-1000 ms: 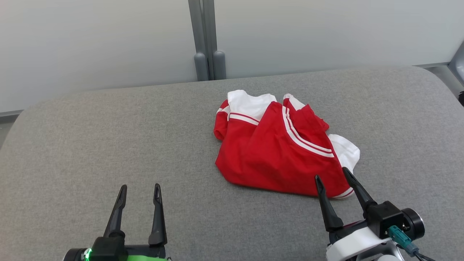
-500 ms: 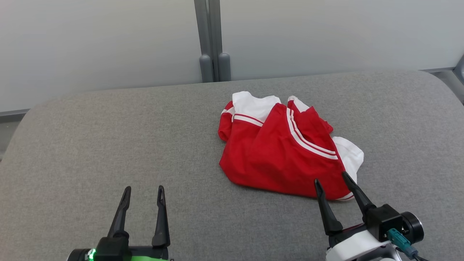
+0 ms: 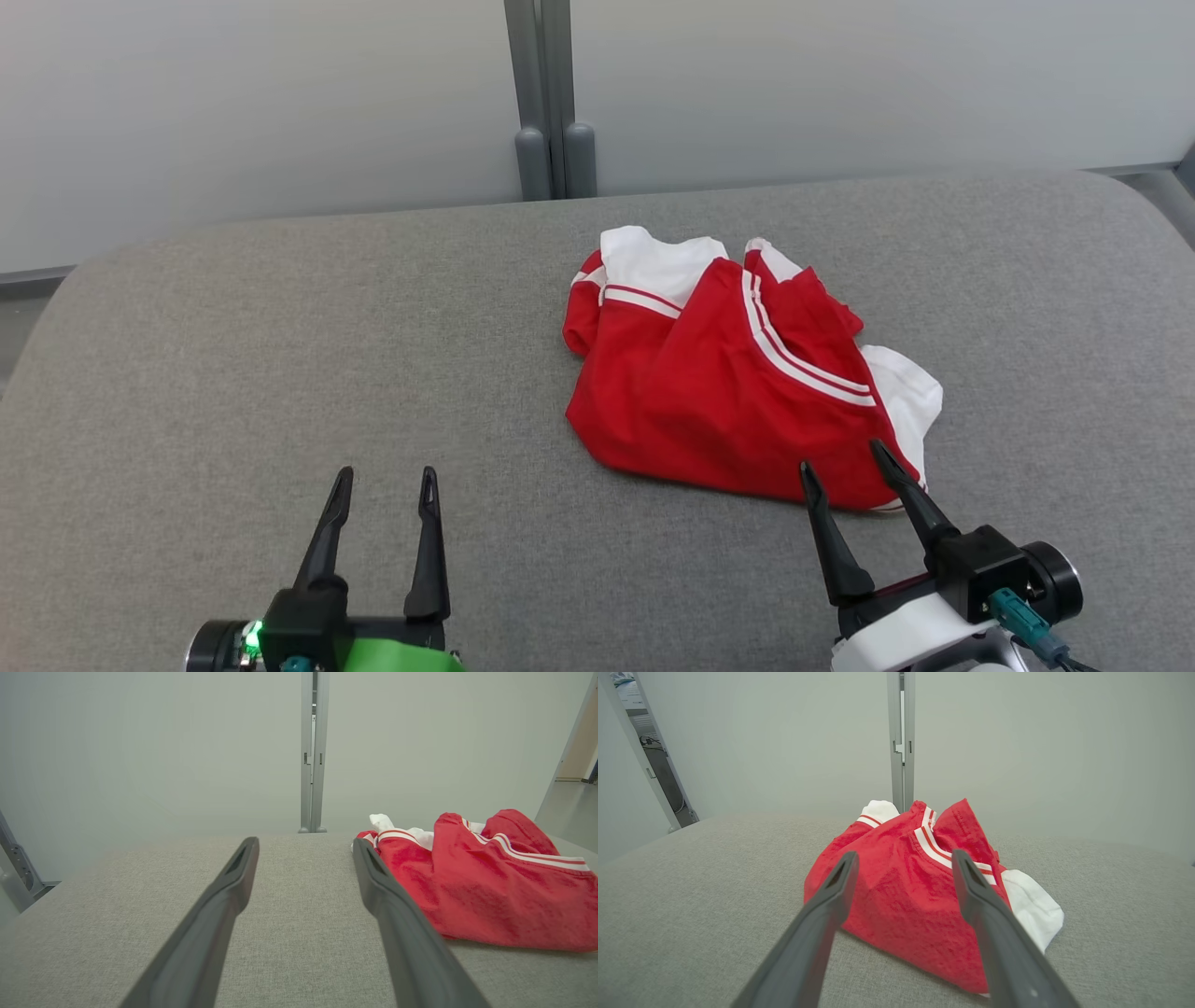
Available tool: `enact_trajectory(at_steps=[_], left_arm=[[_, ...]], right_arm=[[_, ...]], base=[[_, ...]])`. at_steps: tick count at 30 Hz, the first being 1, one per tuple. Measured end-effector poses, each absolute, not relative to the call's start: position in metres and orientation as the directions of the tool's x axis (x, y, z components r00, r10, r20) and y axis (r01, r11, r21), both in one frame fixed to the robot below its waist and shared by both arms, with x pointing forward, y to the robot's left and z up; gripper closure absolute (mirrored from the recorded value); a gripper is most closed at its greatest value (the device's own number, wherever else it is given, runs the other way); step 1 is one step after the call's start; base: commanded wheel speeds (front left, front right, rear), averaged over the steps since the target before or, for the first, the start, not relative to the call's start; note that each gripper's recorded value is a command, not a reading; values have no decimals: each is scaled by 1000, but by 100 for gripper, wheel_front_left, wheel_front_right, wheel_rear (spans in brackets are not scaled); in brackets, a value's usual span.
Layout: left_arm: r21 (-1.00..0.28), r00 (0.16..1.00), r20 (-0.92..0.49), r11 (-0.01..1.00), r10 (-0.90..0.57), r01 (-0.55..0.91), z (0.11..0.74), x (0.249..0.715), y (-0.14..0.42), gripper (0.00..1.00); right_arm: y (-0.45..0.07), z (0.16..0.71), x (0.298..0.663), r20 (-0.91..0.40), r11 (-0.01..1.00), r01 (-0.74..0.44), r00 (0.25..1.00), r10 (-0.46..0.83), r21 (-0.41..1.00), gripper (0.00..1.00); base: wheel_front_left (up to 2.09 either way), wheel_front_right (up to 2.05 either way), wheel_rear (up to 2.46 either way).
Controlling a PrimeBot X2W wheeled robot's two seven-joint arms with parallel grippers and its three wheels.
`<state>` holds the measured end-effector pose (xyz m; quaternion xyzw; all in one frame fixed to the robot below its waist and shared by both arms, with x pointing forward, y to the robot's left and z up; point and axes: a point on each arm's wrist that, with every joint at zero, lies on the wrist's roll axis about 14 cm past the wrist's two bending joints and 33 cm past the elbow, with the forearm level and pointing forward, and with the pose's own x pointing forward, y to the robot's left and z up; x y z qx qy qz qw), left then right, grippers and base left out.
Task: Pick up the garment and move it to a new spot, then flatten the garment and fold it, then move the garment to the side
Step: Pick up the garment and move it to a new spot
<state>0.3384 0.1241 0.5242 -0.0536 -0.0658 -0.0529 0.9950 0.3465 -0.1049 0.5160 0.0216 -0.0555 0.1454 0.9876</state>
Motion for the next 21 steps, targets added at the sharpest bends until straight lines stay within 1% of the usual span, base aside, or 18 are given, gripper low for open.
enact_trajectory(at_steps=[3,5,9,11,14,16,21], left_arm=[[-90,985,112,986,-131,142,516,351,117,0],[-61,981,113,985,-155,163,517,366,112,0],[1,972,97,977,-215,215,514,407,99,0],[12,965,81,968,-249,249,510,427,91,0],[31,956,18,956,-293,293,492,460,80,0],[22,950,-59,951,-308,309,475,481,75,0],[10,926,-150,936,-346,351,455,528,59,0]], right_arm=[[-103,515,351,113,956,-294,951,289,26,0],[-101,514,354,109,953,-302,948,298,20,0],[-99,526,375,145,946,-323,936,320,-5,0],[-101,529,385,157,947,-322,934,320,-11,0],[-106,526,399,151,948,-318,936,317,-21,0],[-108,520,407,138,948,-318,938,318,-23,0],[-114,506,423,110,954,-300,948,300,-15,0]], base=[[0,0,0],[0,0,0],[0,0,0],[0,0,0],[0,0,0],[0,0,0],[0,0,0]])
